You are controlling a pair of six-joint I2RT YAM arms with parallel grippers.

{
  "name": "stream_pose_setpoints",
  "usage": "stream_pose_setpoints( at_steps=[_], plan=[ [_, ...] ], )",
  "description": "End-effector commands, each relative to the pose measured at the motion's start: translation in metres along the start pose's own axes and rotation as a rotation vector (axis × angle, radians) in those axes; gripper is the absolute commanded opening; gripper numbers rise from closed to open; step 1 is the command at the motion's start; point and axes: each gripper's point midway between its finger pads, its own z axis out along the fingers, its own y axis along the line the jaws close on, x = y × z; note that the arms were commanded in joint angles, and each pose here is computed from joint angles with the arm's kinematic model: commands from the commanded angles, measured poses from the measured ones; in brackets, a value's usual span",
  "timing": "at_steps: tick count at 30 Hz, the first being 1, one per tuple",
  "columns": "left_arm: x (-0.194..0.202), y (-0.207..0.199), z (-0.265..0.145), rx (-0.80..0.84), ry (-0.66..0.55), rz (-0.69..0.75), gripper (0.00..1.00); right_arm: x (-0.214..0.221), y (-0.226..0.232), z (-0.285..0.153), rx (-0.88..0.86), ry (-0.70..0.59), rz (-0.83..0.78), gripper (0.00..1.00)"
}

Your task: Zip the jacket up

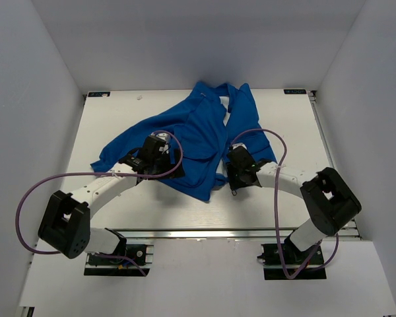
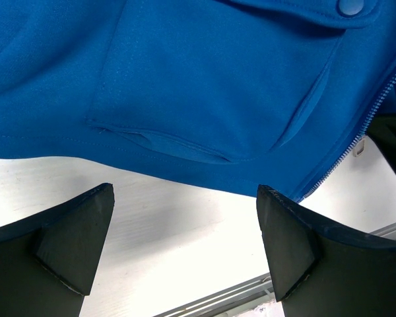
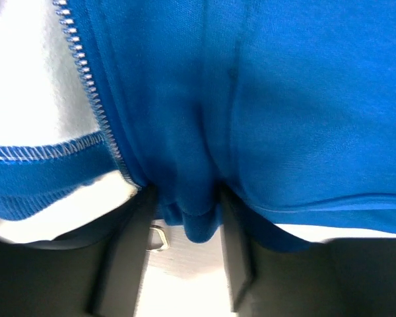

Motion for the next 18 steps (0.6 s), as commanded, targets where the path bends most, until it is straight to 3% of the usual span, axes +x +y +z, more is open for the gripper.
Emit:
stream_pose_setpoints(
  at_steps=[1, 3, 4, 8, 18],
  plan=[
    [-0.012, -0.005, -0.010, 0.010, -0.045, 0.015, 0.98, 0.082, -0.006, 0.008, 0.067, 0.271, 0.012, 0.45],
    [-0.011, -0.005, -0.010, 0.008, -0.041, 0.015, 0.98, 0.087, -0.009, 0.006, 0.087, 0.283, 0.015, 0.32],
    [-0.013, -0.005, -0.010, 0.009, -0.045, 0.015, 0.98, 0.087, -0.007, 0.004, 0.080, 0.278, 0.019, 0.18],
    [-0.014, -0.005, -0.013, 0.004, -0.050, 0.017, 0.98, 0.073, 0.002, -0.003, 0.016, 0.219, 0.027, 0.00],
    [-0.027, -0.025, -0.027, 0.092, -0.085, 0.039, 0.98, -0.034, 0.046, -0.067, -0.338, -0.268, 0.045, 0.00]
  ],
)
